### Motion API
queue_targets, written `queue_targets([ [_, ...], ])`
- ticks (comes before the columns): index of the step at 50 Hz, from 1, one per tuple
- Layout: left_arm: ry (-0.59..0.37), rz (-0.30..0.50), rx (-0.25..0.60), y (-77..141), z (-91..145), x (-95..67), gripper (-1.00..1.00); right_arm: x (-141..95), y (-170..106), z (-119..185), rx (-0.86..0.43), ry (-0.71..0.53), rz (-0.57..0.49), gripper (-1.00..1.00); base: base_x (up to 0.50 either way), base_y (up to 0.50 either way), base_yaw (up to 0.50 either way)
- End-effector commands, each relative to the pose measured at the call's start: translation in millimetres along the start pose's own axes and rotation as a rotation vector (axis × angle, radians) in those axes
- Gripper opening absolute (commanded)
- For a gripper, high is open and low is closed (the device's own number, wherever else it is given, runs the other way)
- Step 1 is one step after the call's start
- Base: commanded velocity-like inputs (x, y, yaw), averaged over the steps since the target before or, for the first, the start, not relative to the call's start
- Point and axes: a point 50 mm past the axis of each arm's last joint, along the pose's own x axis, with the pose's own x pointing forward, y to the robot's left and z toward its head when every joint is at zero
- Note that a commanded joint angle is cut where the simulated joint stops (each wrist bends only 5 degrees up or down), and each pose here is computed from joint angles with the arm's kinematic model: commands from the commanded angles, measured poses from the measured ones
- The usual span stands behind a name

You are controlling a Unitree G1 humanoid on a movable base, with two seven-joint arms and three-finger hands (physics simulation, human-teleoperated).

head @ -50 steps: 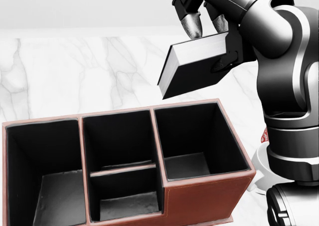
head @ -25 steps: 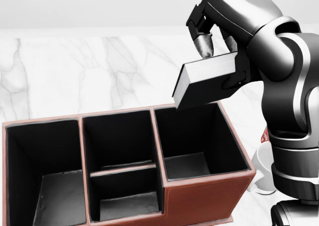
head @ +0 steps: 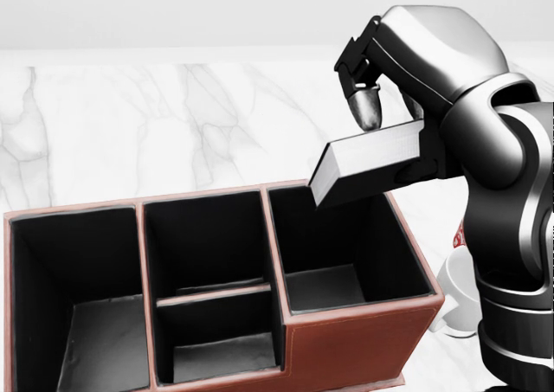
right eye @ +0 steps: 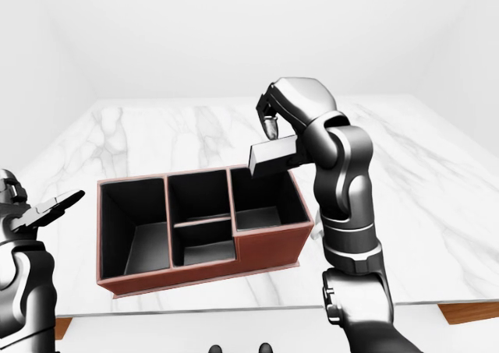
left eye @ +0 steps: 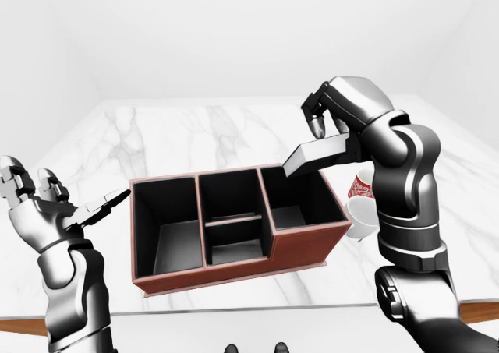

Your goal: Pick up the book and place it in the right compartment of the caddy.

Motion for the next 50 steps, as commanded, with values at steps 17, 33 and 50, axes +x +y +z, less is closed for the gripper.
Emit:
queue_targets([
  [17,0.001,0.0,0.001,0,1,-1.4,1.0,-10,17,14,0.005,-0.018,0.002,-1.0,0.0,0.0,0.0],
  [33,0.001,0.001,0.0,0,-1,0.5,1.0,-7,31,27,0.024,-0.04,0.036,-1.0,0.0,0.0,0.0],
  [50,0.002,0.0,-0.001,0,3,-0.5,1.0,-1,57,8,0.066,0.022,0.151,-1.0,0.0,0.0,0.0],
])
